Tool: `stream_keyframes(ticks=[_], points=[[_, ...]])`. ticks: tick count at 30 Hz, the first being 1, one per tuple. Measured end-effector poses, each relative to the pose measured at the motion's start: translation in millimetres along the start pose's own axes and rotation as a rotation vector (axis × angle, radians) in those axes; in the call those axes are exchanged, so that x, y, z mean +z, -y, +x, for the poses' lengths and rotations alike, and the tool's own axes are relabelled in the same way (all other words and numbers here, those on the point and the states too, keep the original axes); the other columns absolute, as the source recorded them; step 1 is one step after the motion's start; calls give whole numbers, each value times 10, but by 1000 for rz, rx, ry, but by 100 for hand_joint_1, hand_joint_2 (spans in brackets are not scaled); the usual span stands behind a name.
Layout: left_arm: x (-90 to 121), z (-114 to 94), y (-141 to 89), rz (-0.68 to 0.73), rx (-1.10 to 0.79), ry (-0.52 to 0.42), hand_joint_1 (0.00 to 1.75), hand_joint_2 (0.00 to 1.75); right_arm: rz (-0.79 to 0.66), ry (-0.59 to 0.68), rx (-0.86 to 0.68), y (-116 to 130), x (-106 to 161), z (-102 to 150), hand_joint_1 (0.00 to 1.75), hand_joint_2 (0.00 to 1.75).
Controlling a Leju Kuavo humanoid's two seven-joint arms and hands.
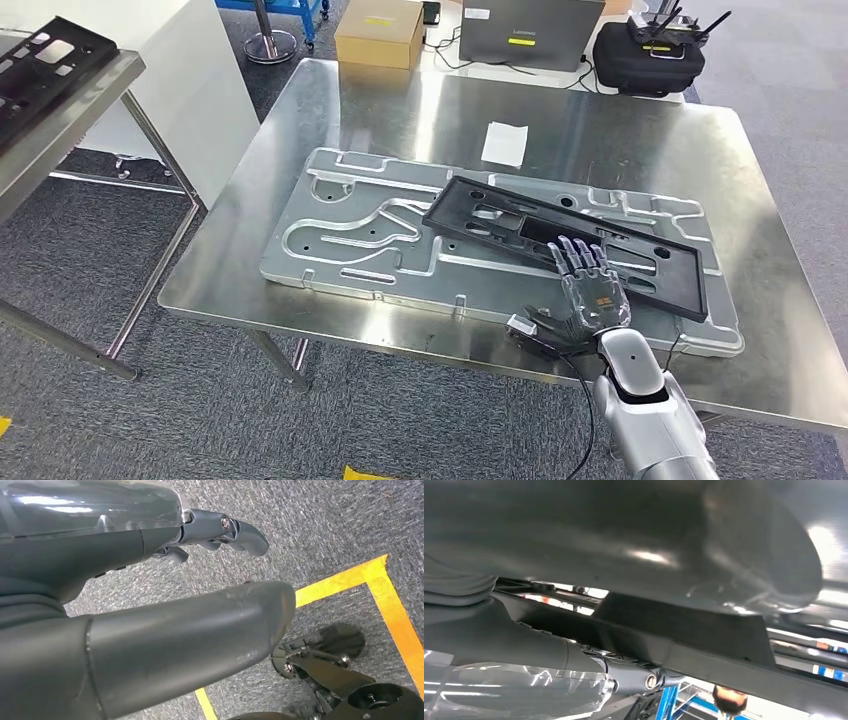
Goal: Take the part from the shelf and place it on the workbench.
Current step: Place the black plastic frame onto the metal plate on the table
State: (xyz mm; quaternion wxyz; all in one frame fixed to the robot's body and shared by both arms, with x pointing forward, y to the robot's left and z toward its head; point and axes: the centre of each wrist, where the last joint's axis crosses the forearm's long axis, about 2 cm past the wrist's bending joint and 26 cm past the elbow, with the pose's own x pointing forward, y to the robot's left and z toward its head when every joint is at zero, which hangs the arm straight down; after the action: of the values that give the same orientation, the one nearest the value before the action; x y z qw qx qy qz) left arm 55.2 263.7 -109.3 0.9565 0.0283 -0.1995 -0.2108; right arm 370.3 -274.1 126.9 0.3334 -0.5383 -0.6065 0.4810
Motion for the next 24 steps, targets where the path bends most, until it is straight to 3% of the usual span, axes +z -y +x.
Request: stream_keyframes(ticks=[24], points=[[-9,37,4,-11,23,-3,0,0,-45,-9,0,22,43,107,0,0]])
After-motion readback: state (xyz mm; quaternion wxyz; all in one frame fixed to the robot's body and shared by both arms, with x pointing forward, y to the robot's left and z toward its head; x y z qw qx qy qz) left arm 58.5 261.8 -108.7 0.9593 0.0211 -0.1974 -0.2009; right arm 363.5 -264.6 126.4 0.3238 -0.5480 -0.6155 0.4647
